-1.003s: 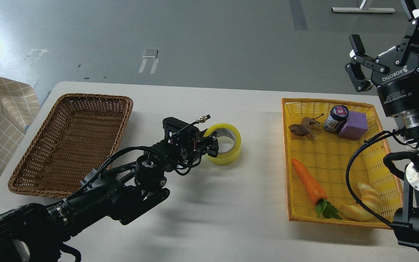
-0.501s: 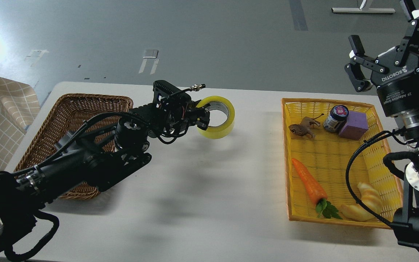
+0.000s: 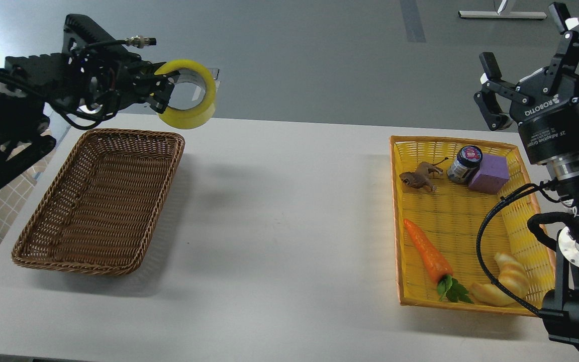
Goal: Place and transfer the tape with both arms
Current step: 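Lift the tape and carry it over the woven basket, then lower the tape into the woven basket with the left gripper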
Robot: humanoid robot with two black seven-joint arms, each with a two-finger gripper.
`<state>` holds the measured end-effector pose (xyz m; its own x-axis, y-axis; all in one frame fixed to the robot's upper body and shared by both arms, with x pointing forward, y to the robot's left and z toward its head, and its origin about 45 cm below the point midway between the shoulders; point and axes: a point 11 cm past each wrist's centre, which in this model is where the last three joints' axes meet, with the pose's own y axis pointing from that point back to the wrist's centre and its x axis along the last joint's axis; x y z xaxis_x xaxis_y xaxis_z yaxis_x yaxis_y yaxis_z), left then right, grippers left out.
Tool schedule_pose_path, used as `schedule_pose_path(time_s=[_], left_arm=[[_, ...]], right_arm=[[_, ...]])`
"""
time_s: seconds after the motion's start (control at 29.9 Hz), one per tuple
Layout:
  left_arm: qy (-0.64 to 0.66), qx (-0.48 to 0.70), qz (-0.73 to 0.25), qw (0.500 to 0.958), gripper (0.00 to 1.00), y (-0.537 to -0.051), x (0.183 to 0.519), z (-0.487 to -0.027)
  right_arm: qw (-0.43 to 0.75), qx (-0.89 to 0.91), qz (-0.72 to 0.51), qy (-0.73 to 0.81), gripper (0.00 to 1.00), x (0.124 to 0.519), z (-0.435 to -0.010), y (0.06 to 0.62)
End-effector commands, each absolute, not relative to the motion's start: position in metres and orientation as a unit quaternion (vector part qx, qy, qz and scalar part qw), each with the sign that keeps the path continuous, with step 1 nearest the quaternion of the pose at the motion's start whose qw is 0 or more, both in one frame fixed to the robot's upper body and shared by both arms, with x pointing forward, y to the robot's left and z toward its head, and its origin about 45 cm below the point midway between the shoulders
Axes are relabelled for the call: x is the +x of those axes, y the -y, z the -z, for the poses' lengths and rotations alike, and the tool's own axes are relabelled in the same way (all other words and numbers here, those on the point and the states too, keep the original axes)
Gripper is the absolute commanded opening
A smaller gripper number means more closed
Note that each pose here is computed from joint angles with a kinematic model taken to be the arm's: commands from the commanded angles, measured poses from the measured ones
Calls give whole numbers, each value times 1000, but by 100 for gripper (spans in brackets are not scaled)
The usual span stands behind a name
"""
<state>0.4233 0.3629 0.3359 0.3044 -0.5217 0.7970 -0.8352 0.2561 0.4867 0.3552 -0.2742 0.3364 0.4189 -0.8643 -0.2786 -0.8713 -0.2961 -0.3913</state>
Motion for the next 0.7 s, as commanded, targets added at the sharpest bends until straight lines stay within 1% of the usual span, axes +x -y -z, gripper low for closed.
schedule_pose_path(time_s=[0.0, 0.07, 0.13, 0.23, 0.27, 0.33, 0.43, 0.53, 0.67], left_arm=[[538, 617, -162, 551, 18, -412, 406, -344], [519, 621, -168, 562, 18, -424, 398, -336], [491, 633, -171, 574, 18, -445, 382, -318], [481, 636, -169, 579, 19, -459, 370, -298], [481, 636, -169, 579, 19, -459, 370, -298], [466, 643, -168, 584, 19, -473, 361, -278], [455, 652, -179, 579, 19, -491, 353, -263], [453, 649, -177, 586, 21, -490, 349, -252], [437, 637, -170, 612, 22, -477, 343, -219]], right_arm=[[247, -805, -8, -539, 100, 355, -336, 274], [247, -806, -9, -538, 100, 355, -335, 273], [245, -808, -10, -536, 100, 355, -335, 271], [244, -809, -11, -535, 100, 355, -334, 270], [243, -809, -11, -535, 100, 355, -334, 270], [243, -810, -11, -534, 100, 355, -334, 269], [241, -809, -12, -536, 100, 355, -333, 270], [238, -808, -16, -538, 100, 353, -329, 271], [237, -808, -18, -539, 100, 353, -327, 271]])
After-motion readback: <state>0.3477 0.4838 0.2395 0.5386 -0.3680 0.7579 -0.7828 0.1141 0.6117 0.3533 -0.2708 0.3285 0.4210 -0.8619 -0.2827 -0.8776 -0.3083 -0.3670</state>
